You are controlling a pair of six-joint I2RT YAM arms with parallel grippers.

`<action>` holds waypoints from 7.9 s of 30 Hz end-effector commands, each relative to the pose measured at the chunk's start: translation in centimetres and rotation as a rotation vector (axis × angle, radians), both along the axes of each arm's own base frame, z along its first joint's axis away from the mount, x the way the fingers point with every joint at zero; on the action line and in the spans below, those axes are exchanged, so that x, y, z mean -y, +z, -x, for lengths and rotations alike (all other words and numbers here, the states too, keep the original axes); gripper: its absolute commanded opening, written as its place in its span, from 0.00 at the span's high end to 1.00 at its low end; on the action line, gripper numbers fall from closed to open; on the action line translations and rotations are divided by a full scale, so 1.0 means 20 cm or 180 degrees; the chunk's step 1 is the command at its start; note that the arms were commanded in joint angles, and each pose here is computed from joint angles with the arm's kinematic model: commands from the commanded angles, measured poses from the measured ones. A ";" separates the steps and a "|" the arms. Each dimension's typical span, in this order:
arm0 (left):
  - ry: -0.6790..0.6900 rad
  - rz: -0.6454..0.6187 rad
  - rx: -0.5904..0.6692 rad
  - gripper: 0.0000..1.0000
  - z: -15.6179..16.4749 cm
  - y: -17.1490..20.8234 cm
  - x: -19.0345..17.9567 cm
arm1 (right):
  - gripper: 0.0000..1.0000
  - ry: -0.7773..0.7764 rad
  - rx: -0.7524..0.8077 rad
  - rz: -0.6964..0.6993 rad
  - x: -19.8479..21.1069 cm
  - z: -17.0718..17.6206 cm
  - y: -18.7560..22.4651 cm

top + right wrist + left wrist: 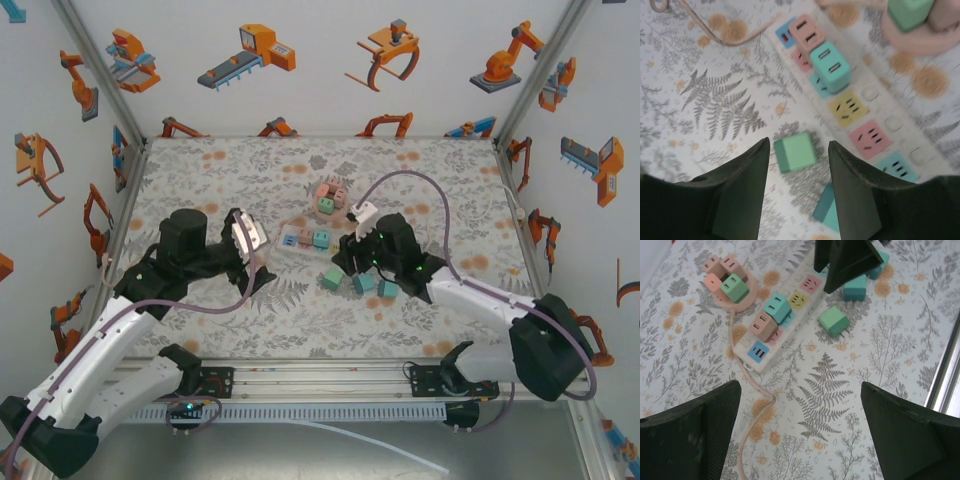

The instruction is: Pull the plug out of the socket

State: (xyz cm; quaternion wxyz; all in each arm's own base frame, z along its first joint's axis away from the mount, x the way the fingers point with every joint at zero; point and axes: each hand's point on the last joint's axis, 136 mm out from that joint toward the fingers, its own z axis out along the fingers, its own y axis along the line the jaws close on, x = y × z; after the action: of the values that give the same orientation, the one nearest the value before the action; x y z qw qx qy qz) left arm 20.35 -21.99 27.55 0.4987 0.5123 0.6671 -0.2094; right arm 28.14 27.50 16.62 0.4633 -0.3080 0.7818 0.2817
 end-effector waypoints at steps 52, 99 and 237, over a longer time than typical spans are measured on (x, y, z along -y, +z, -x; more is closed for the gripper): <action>0.3349 0.0555 -0.2958 0.22 -0.95 -0.91 -0.13 | 0.51 0.0942 0.0384 0.1132 -0.39 -0.39 -0.31; 0.3735 -0.0271 -0.3182 0.48 -0.80 -1.30 -0.20 | 0.79 0.1178 0.1034 0.0736 -0.34 -0.37 0.05; 0.3193 0.1313 -0.2346 0.08 -0.70 -0.38 -0.27 | 0.36 -0.0141 0.1515 -0.0317 -0.22 -0.18 0.30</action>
State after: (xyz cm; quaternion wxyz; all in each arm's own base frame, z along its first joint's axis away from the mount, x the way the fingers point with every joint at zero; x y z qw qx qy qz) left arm 33.40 -16.35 19.19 0.3752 -0.0231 0.9010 -0.2166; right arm 31.19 30.65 19.86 0.6233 -0.3209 0.6774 0.2228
